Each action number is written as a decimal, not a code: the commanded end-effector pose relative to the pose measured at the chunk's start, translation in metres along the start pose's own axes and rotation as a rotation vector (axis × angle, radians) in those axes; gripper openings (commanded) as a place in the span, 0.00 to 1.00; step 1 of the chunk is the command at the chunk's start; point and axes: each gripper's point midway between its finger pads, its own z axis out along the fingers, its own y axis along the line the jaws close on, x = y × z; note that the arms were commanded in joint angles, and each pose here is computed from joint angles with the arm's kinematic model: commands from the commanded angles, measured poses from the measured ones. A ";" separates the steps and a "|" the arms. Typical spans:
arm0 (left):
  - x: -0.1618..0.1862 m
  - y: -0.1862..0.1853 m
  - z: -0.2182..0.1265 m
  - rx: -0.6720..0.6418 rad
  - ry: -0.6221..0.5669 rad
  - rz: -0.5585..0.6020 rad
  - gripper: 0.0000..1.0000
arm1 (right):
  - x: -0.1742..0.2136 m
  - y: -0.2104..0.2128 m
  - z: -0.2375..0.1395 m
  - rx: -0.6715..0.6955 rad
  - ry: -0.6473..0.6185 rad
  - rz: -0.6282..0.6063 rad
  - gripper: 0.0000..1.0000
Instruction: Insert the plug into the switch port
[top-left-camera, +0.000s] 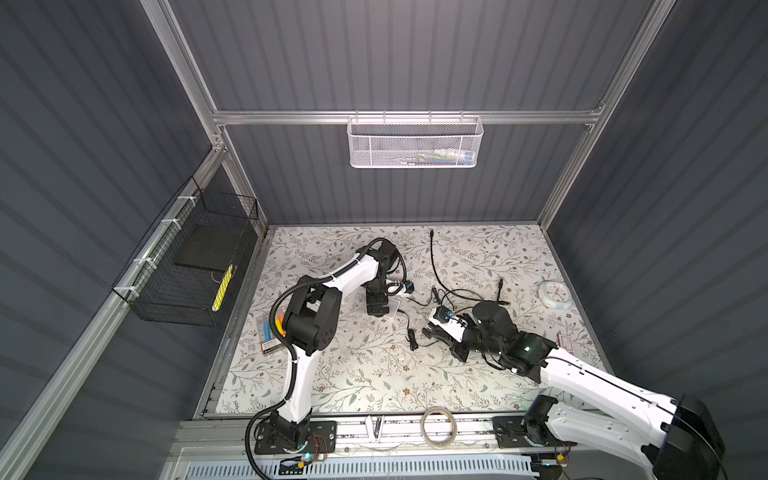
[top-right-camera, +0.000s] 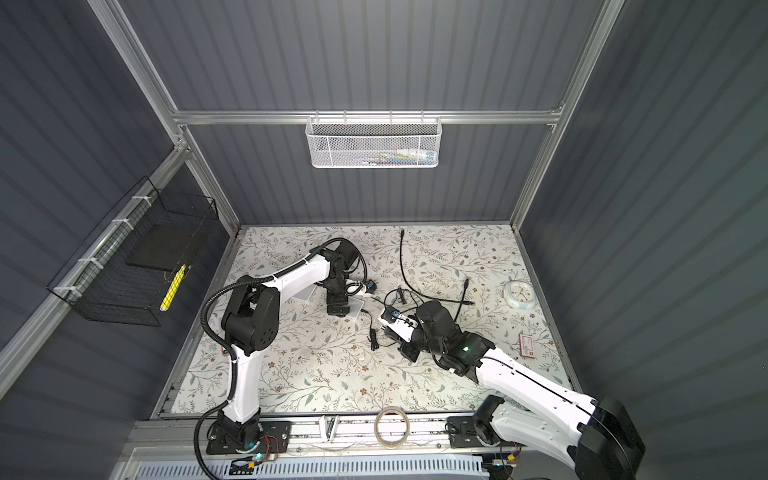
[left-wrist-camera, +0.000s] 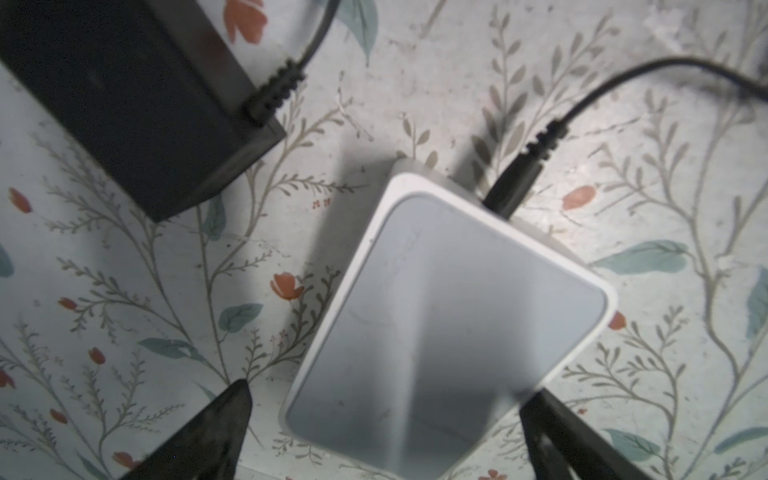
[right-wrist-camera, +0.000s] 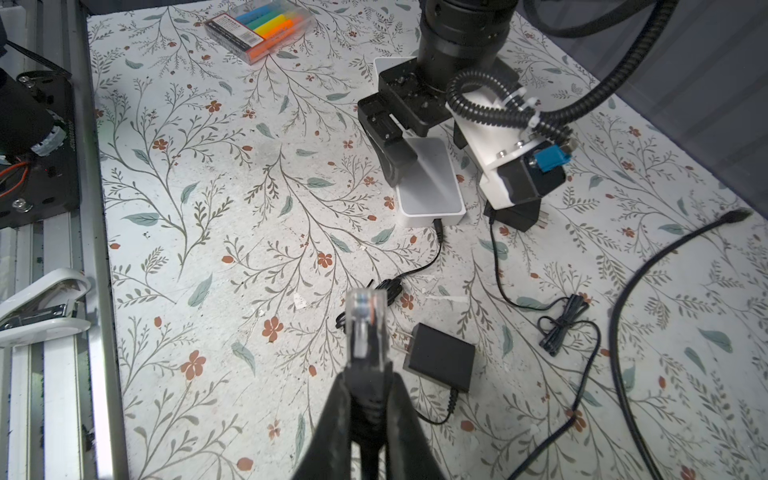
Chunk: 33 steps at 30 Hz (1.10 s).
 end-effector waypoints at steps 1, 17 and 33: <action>0.001 -0.011 0.012 0.076 0.016 0.038 1.00 | 0.001 0.001 0.002 -0.015 -0.008 0.023 0.01; -0.018 -0.040 0.002 0.214 -0.078 -0.281 0.53 | 0.008 -0.005 0.002 0.005 0.042 0.042 0.00; -0.037 -0.105 0.005 0.276 -0.251 -0.686 1.00 | 0.043 -0.010 0.040 -0.016 0.261 0.195 0.00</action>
